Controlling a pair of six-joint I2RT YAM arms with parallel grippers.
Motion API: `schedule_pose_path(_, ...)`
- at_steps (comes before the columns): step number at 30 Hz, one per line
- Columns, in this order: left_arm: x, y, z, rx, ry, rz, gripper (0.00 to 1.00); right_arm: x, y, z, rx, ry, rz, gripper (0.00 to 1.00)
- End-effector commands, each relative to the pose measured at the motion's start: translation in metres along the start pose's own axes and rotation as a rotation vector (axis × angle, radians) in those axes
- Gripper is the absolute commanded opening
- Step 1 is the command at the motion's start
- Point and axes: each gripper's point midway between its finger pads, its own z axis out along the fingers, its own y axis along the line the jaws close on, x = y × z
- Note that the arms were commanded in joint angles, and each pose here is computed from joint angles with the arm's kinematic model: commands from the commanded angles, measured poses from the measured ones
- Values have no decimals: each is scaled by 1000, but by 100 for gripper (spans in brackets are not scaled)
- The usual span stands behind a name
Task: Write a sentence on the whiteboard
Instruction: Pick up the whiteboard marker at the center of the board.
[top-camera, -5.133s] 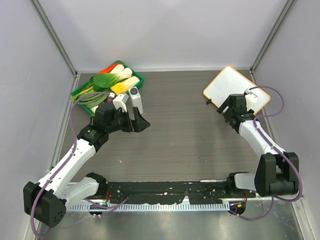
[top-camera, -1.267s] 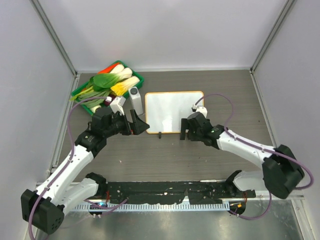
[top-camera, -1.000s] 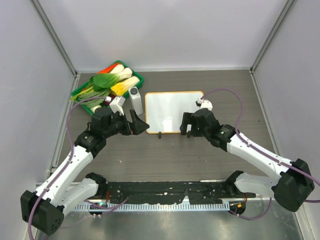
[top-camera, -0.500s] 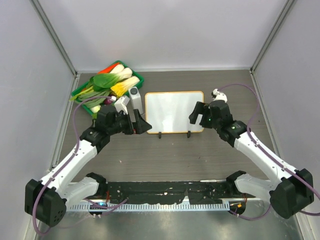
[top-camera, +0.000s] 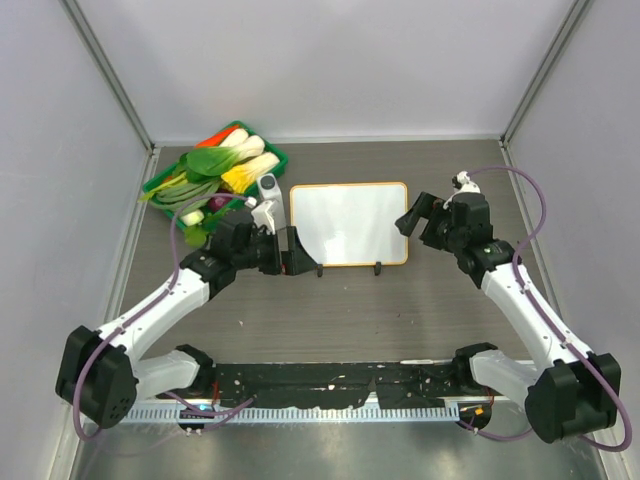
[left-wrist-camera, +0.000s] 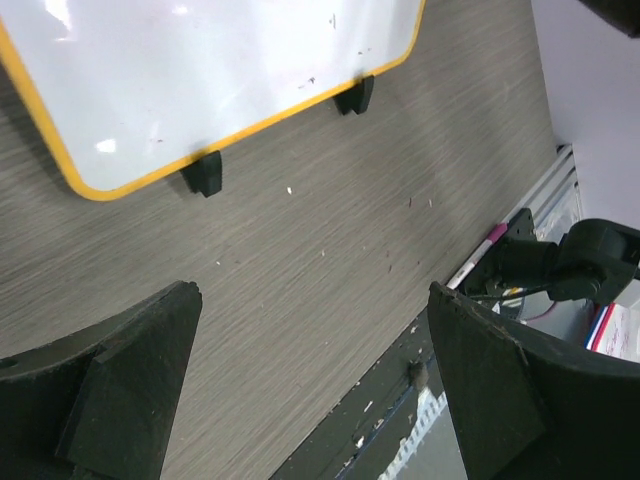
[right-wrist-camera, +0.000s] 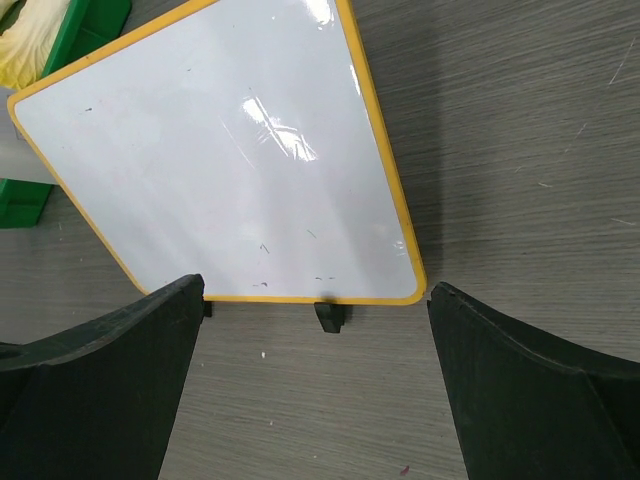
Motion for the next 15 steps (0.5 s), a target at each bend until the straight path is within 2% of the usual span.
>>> schedule_pose_path(1,-18,-32,5,78,-39,80,100,-14,10,-8,-51,-44,19,99)
schedule_pose_path(15,18,-57,35,89,67,170,100,-16,-9,-21,24,-76,41,100)
